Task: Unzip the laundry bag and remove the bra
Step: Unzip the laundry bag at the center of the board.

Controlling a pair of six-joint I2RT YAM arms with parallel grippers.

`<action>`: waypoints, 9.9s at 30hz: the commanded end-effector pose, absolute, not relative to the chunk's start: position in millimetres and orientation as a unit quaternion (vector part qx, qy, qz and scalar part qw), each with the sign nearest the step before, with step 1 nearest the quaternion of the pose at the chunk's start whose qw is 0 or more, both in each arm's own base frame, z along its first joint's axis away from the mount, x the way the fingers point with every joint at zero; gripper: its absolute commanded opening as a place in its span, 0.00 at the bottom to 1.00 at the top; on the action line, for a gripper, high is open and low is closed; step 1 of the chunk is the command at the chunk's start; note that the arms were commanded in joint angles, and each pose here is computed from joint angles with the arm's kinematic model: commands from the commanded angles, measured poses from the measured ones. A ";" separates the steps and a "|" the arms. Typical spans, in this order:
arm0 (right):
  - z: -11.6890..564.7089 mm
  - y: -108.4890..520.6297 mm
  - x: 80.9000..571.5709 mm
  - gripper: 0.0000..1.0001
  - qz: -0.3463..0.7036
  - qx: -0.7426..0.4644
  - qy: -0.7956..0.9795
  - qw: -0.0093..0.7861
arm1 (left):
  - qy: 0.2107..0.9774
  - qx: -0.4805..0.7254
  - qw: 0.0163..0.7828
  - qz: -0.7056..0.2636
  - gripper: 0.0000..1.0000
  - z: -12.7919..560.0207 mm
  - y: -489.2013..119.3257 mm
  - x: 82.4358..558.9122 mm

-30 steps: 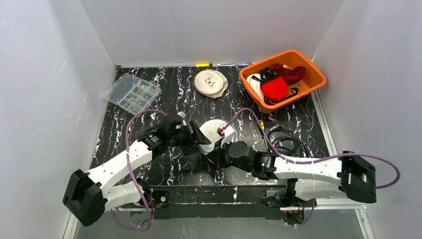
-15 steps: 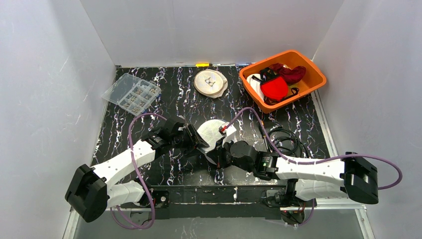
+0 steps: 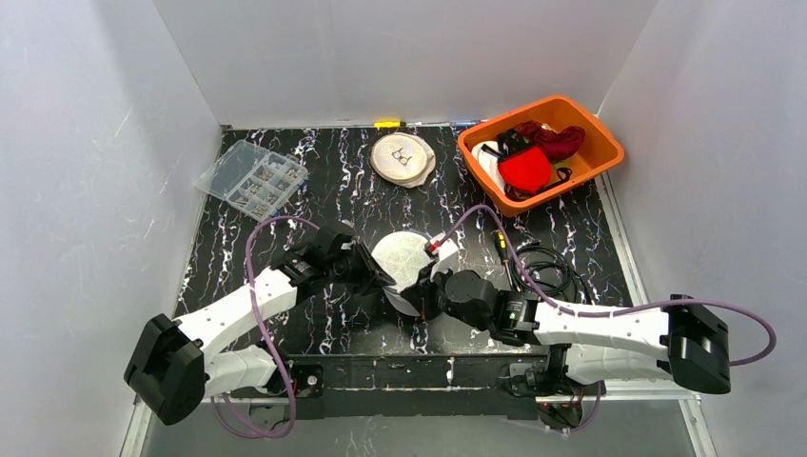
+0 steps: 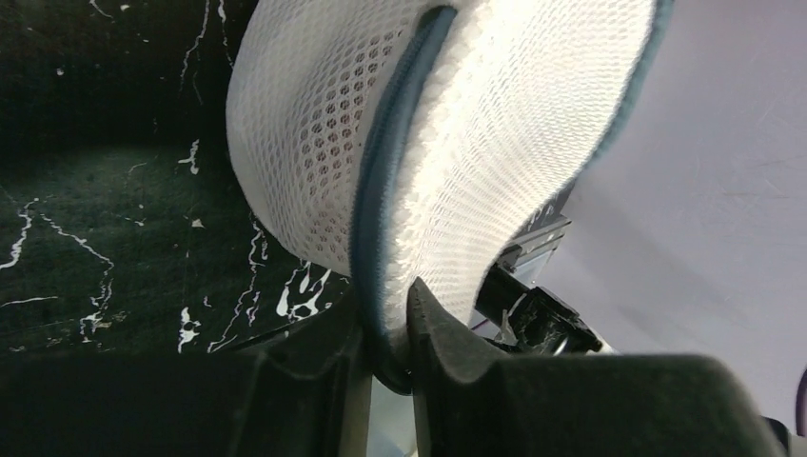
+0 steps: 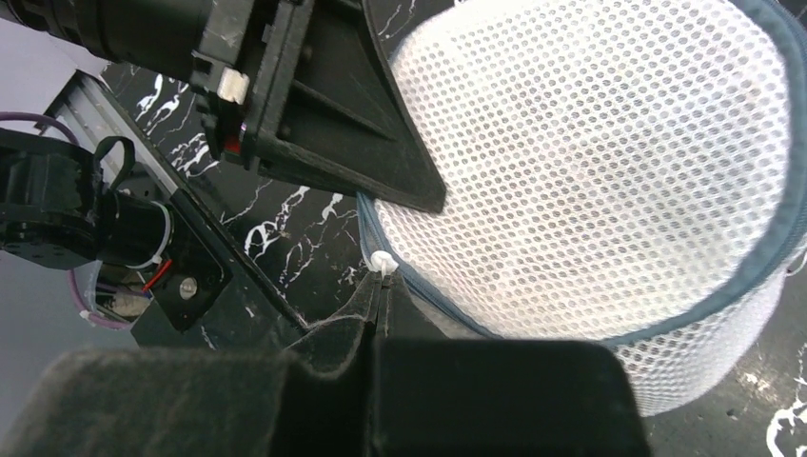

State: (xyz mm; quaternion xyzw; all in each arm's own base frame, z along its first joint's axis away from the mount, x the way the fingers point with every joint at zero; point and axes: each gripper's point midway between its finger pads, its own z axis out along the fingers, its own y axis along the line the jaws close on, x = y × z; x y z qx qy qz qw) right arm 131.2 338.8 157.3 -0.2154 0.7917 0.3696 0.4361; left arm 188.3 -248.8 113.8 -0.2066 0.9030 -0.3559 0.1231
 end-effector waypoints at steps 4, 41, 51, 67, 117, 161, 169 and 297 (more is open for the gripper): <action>160.5 316.4 139.7 0.01 0.342 -0.185 0.800 0.457 | 0.909 -0.189 0.141 -0.343 0.01 120.2 -246.6 193.9; 145.1 264.7 137.3 0.01 0.306 -0.166 0.814 0.466 | 0.932 0.029 0.145 -0.330 0.50 144.5 -262.4 233.4; 148.1 268.9 138.5 0.55 0.315 -0.151 0.812 0.466 | 0.940 0.003 0.163 -0.300 0.62 150.7 -234.5 213.4; 181.5 300.1 135.6 0.80 0.451 -0.101 0.773 0.434 | 0.910 -0.124 0.147 -0.368 0.63 132.1 -247.2 209.6; 185.3 302.8 145.7 0.90 0.476 -0.087 0.742 0.464 | 0.890 -0.186 0.205 -0.363 0.00 145.5 -225.5 252.0; 244.6 376.4 154.4 0.87 0.662 -0.044 0.641 0.387 | 0.807 -0.415 0.188 -0.377 0.00 242.0 -192.0 232.0; 246.8 376.7 161.0 0.84 0.672 -0.031 0.632 0.385 | 0.800 -0.417 0.195 -0.385 0.00 249.7 -190.2 231.7; 181.0 345.9 139.3 0.01 0.431 -0.201 0.757 0.448 | 0.884 -0.180 0.184 -0.389 0.81 161.4 -244.8 164.5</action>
